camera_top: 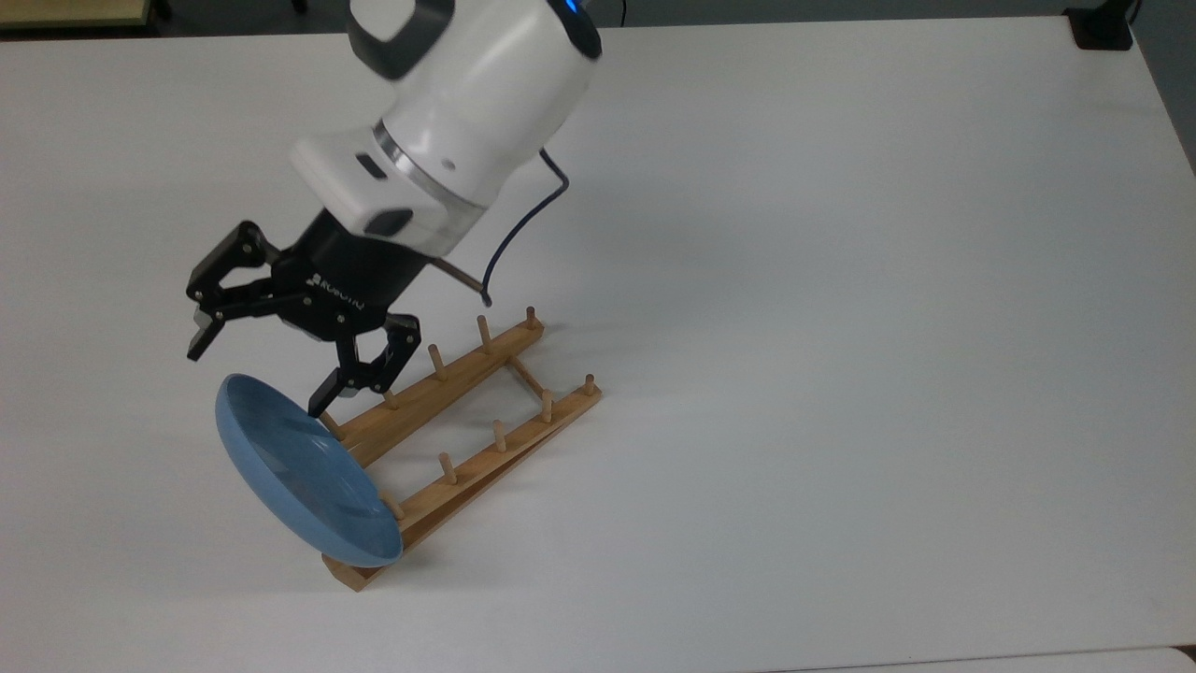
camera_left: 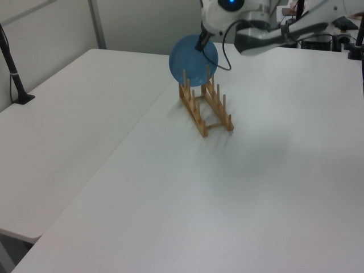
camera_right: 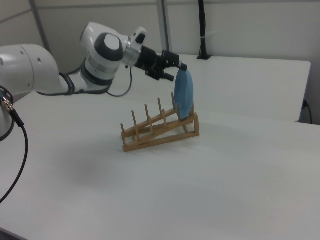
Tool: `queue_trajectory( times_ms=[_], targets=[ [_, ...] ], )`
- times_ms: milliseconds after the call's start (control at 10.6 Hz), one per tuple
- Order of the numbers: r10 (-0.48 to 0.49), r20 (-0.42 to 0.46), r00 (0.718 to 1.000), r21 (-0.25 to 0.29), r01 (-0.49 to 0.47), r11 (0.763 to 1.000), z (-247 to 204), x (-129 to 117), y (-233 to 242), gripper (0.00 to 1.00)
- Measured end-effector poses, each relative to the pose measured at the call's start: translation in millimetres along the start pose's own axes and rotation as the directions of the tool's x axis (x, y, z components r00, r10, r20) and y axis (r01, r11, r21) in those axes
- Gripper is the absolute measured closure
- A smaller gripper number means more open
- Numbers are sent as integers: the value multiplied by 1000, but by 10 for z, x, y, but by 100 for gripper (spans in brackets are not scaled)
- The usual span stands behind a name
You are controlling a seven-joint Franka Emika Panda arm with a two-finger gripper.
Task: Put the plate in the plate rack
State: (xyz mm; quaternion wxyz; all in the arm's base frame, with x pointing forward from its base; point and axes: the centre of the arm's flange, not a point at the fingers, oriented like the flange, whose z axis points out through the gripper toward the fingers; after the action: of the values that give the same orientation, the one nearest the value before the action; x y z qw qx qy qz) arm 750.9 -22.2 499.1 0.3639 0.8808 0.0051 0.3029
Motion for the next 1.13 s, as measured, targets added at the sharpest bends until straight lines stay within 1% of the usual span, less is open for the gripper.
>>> queue_trajectory(
  times_ms=[95,189,284,378,473,567,662,757,851,946,1040,1135],
  targets=[
    [64,-4,998,55,-63,996,-178,74,99,0],
    [133,4,991,131,-133,983,-386,128,161,0],
    [199,49,979,216,-205,955,-622,135,186,0],
    [233,141,962,277,-265,924,-811,72,181,0],
    [249,255,934,332,-326,885,-982,-20,189,0],
    [252,370,894,372,-391,842,-1121,-117,249,0],
    [222,471,854,404,-433,806,-1241,-223,352,0],
    [134,543,829,448,-421,788,-1358,-350,454,0],
    [3,584,812,511,-371,775,-1465,-497,544,0],
    [-108,604,790,563,-327,759,-1532,-639,624,0],
    [-165,615,771,587,-308,749,-1544,-756,690,0],
    [-190,620,761,596,-298,746,-1510,-850,709,0]
  ],
)
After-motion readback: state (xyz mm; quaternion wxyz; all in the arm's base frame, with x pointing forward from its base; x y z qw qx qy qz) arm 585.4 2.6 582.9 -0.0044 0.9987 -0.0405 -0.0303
